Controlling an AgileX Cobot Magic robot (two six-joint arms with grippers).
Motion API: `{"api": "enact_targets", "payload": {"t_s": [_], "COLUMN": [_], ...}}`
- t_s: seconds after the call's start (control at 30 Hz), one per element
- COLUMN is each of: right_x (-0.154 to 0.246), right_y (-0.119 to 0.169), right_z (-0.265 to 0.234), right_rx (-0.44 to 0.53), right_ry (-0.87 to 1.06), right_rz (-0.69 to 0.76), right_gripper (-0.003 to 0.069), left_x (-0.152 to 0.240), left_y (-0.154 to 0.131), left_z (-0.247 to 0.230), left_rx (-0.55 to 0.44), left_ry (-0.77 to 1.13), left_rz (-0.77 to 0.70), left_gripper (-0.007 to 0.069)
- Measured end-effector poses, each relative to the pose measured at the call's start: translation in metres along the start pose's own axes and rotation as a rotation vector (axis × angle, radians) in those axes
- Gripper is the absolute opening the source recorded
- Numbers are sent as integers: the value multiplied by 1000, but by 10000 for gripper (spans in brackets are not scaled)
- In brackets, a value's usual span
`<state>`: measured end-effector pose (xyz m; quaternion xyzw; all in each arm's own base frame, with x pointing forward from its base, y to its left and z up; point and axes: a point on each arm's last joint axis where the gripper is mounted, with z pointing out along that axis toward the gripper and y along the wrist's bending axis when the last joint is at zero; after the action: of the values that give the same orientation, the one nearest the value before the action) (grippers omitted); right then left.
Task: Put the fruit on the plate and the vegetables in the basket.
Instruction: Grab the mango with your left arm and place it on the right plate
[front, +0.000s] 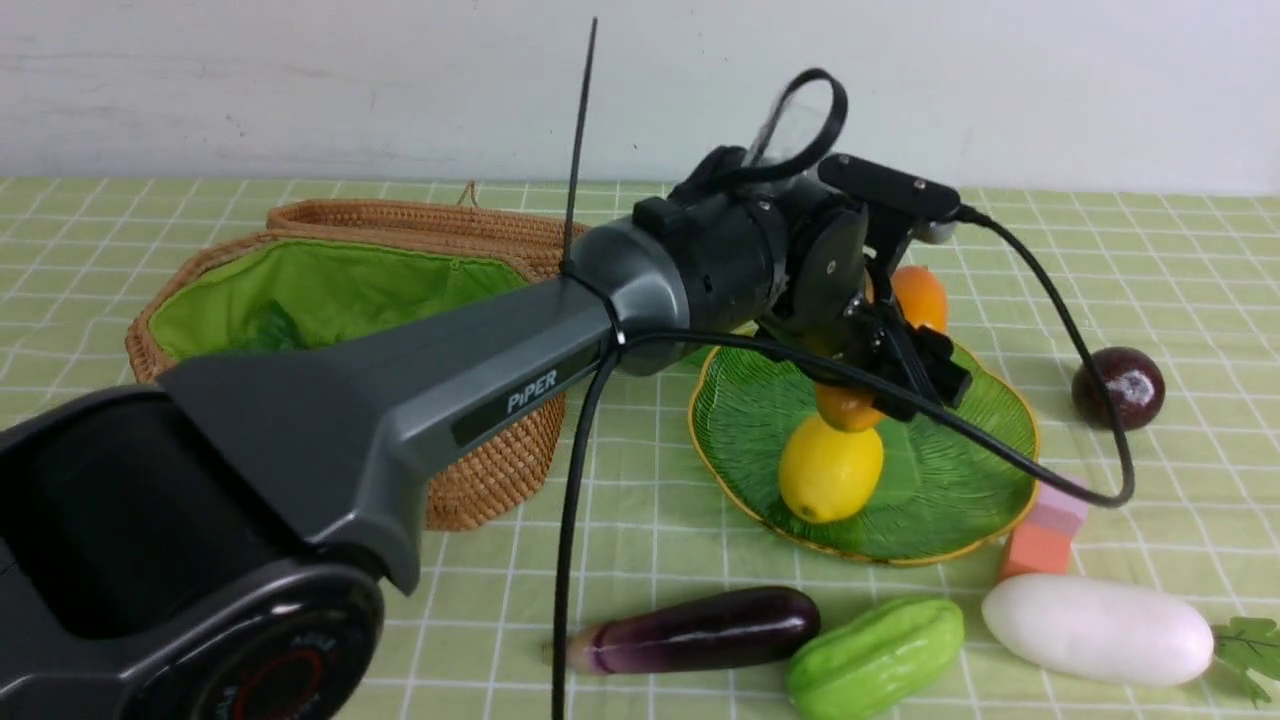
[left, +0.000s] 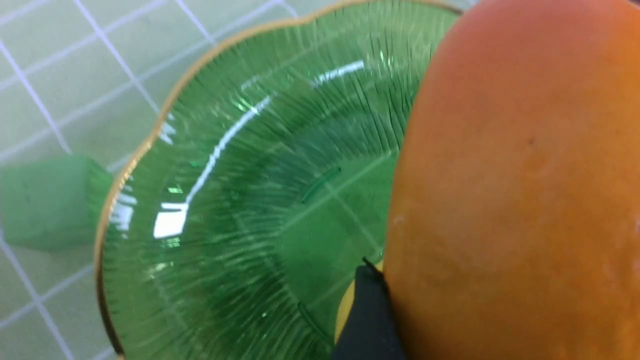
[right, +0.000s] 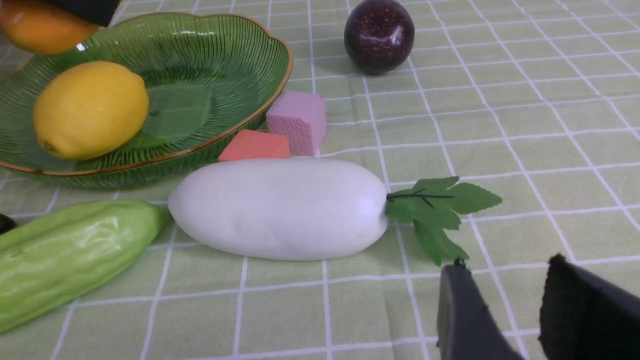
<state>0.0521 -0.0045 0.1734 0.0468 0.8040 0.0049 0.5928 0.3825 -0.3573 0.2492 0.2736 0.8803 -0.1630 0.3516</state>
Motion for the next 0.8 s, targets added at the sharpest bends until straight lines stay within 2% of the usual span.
{"api": "enact_targets", "payload": {"t_s": [0.13, 0.37, 0.5, 0.63, 0.8], "right_x": [0, 0, 0, 0, 0], "right_y": [0, 0, 0, 0, 0], "right_z": [0, 0, 0, 0, 0], "right_rx": [0, 0, 0, 0, 0], "right_ry": [0, 0, 0, 0, 0], "right_rz": [0, 0, 0, 0, 0], "right_gripper": [242, 242, 242, 242, 242], "left_x": [-1, 0, 4, 6, 4], "left_y": [-2, -15, -15, -15, -15], "left_z": [0, 0, 7, 11, 12], "left_rx": [25, 160, 168, 165, 166], "left_ry": [-11, 19, 26, 33, 8], "left_rz": [-62, -247, -265, -266, -251], "left_gripper": [542, 543, 576, 652, 671]}}
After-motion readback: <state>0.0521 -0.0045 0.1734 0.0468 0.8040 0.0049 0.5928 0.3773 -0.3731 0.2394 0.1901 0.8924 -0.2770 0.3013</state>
